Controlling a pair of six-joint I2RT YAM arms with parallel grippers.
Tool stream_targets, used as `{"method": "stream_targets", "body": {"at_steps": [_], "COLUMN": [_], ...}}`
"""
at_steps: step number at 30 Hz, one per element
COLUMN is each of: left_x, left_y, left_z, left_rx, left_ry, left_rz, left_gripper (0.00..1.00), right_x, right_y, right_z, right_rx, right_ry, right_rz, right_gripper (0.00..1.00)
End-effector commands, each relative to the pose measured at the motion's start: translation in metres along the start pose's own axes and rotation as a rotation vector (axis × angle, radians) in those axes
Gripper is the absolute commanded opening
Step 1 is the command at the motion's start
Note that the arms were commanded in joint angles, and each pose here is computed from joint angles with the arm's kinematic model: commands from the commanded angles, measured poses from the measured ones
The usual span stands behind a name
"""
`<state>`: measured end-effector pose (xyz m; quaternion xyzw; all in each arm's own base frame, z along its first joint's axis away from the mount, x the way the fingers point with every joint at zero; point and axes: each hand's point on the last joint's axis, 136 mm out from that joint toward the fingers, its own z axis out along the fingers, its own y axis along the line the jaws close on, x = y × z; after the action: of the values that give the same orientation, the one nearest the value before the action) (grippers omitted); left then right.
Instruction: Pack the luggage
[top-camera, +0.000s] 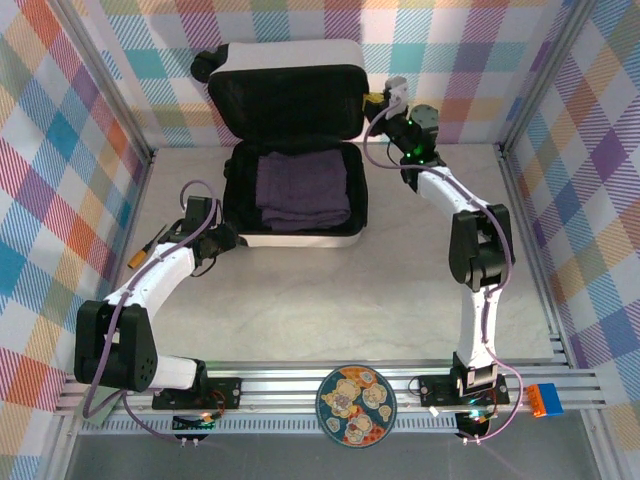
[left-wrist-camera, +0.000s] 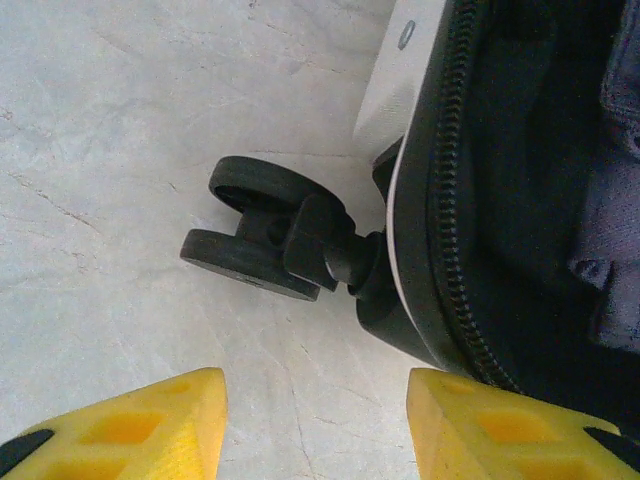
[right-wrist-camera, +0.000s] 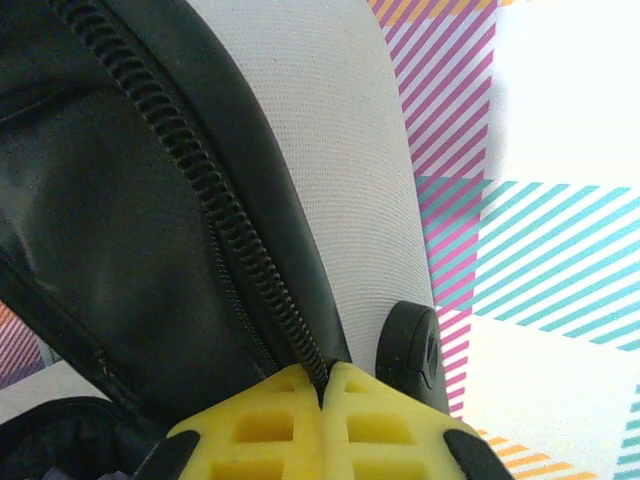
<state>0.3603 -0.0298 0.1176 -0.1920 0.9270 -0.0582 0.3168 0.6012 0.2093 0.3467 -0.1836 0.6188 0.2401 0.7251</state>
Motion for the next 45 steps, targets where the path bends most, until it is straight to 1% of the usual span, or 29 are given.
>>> {"method": "stream_targets", "body": {"at_steps": [1,11,14,17,22,23,25,29,32,37,40,42,45], "left_x": [-0.011,-0.013,-0.017,-0.028,-0.059,-0.072,-0.090,-0.126,-0.156,-0.190,-0.204,-0.207,-0.201], "left_y": [-0.001,-0.006,-0.010,-0.020,-0.041,-0.048,-0.058,-0.080,-0.092,-0.115,-0.126,-0.127,-0.120], "left_z": [0.000,0.008,0.002,-0.010,-0.044,-0.054,-0.071,-0.101,-0.118,-0.127,-0.126,-0.126,-0.127], "left_rx": [0.021,0.043,0.064,0.108,0.204,0.236,0.279,0.369,0.433,0.582,0.666,0.688,0.658], "left_ry": [-0.036,-0.027,-0.040,-0.068,-0.157,-0.205,-0.254,-0.336,-0.401,-0.406,-0.408,-0.408,-0.414], "left_rz": [-0.032,-0.035,-0.041,-0.046,-0.059,-0.065,-0.071,-0.099,-0.156,-0.214,-0.237,-0.241,-0.235], "left_gripper": [0.51,0.50,0.50,0.50,0.51,0.52,0.53,0.56,0.60,0.62,0.62,0.60,0.60], "right_x": [-0.102,-0.101,-0.096,-0.092,-0.082,-0.080,-0.074,-0.065,-0.059,-0.052,-0.045,-0.039,-0.031], "right_y": [0.005,0.021,0.026,0.034,0.040,0.040,0.041,0.044,0.045,0.050,0.053,0.056,0.057], "right_z": [-0.031,-0.057,-0.062,-0.067,-0.074,-0.075,-0.076,-0.079,-0.081,-0.087,-0.093,-0.097,-0.101], "right_rx": [-0.025,-0.113,-0.145,-0.185,-0.207,-0.209,-0.216,-0.232,-0.243,-0.260,-0.265,-0.270,-0.265], "right_ry": [-0.258,-0.307,-0.305,-0.302,-0.294,-0.291,-0.285,-0.276,-0.270,-0.261,-0.254,-0.244,-0.225], "right_rz": [-0.046,-0.029,-0.034,-0.037,-0.038,-0.036,-0.029,-0.007,0.013,0.019,0.007,-0.009,-0.015], "right_gripper": [0.00,0.00,0.00,0.00,0.00,0.00,0.00,0.00,0.00,0.00,0.00,0.00,0.00]}}
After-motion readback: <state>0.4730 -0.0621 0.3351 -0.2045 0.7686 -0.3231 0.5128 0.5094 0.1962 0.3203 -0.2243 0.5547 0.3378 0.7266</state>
